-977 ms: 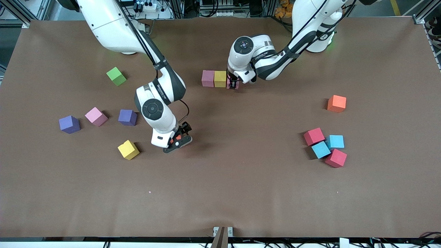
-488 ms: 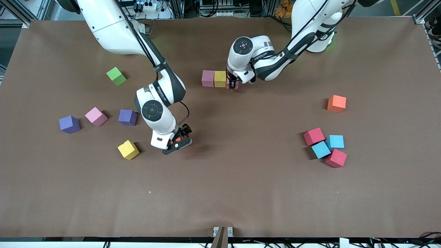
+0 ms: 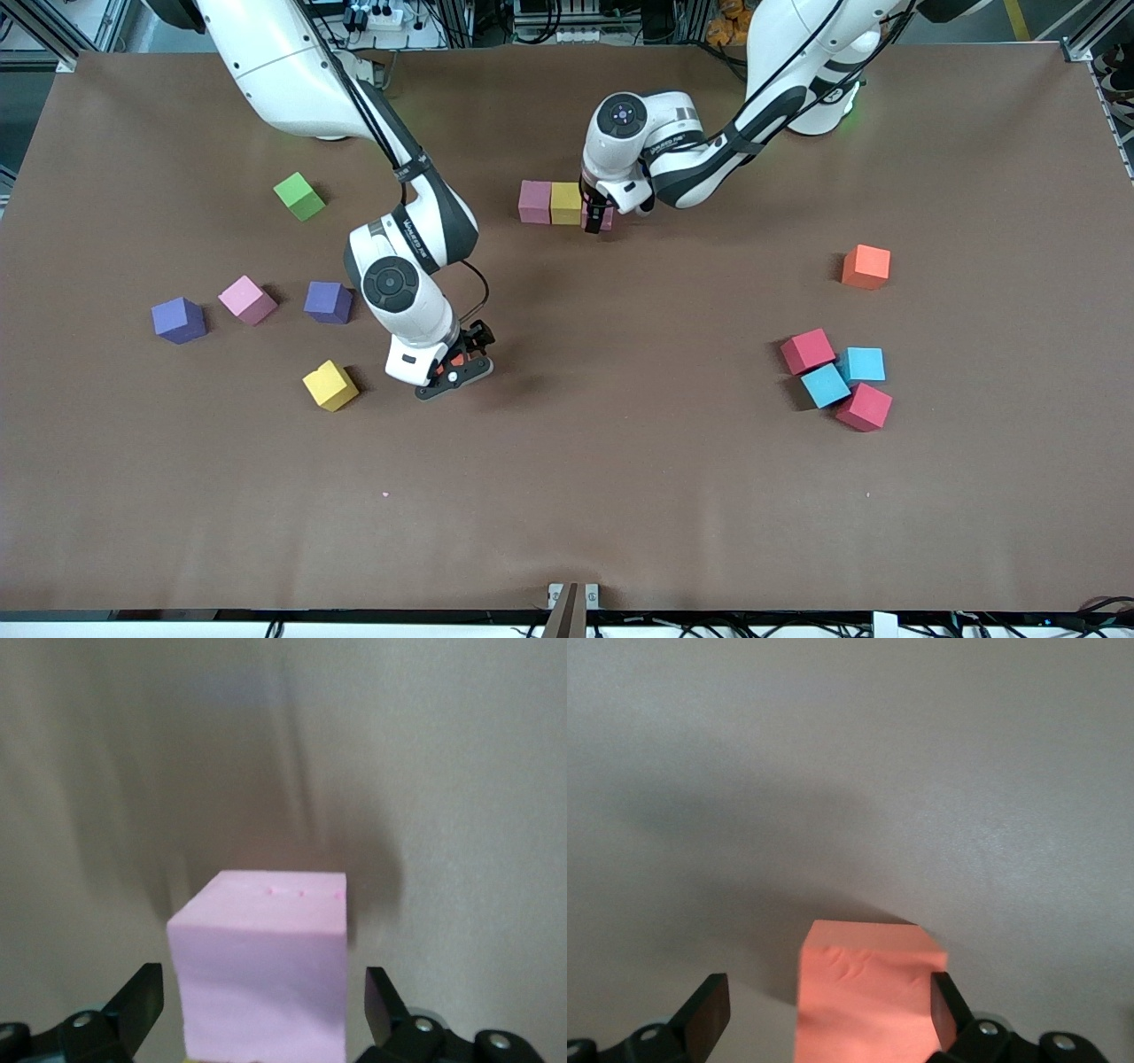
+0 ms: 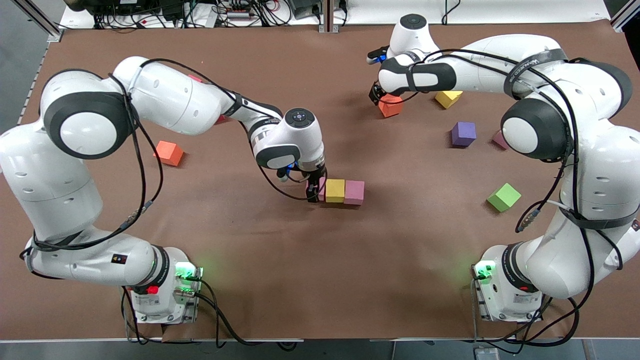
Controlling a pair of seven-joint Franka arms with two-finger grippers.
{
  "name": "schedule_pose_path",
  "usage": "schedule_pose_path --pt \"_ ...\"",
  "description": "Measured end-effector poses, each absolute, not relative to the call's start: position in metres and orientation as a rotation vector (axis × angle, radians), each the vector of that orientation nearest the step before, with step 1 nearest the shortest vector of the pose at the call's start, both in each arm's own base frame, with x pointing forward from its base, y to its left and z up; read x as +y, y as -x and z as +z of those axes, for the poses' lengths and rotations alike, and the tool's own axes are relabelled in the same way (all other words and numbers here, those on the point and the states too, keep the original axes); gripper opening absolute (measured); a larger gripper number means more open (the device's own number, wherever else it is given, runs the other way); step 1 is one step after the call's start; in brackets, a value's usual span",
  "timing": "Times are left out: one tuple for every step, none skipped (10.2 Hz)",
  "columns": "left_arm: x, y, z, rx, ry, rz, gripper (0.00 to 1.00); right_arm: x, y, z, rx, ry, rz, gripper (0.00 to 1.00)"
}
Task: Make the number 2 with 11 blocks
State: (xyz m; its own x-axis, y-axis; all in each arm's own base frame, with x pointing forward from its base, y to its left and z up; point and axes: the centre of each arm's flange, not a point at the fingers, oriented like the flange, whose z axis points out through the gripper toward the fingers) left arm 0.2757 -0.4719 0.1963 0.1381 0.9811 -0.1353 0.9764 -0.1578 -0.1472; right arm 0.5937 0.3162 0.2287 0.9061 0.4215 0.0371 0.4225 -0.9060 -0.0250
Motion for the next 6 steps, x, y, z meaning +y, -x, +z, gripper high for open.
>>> schedule_pose_path --pt "-0.476 -0.271 0.2 -2.011 2.365 0.32 1.0 0.313 -0.596 0.23 -0.665 3.038 -0.049 1.0" --pt "-0.48 -0.264 0.203 -1.993 2.376 0.325 1.0 0.311 -0.598 0.232 -0.659 3.041 -0.043 1.0" --pt "-0.481 -0.261 0.207 -1.979 2.379 0.326 1.0 0.311 -0.6 0.236 -0.658 3.044 -0.026 1.0" --pt "-0.482 -0.262 0.215 -1.977 2.379 0.331 1.0 0.311 -0.6 0.238 -0.659 3.045 -0.011 1.0" --pt "-0.482 -0.265 0.222 -1.984 2.38 0.338 1.0 0.312 -0.6 0.237 -0.662 3.046 -0.004 1.0" --pt "-0.482 -0.27 0.23 -1.993 2.382 0.34 1.0 0.312 -0.599 0.236 -0.666 3.047 0.0 1.0"
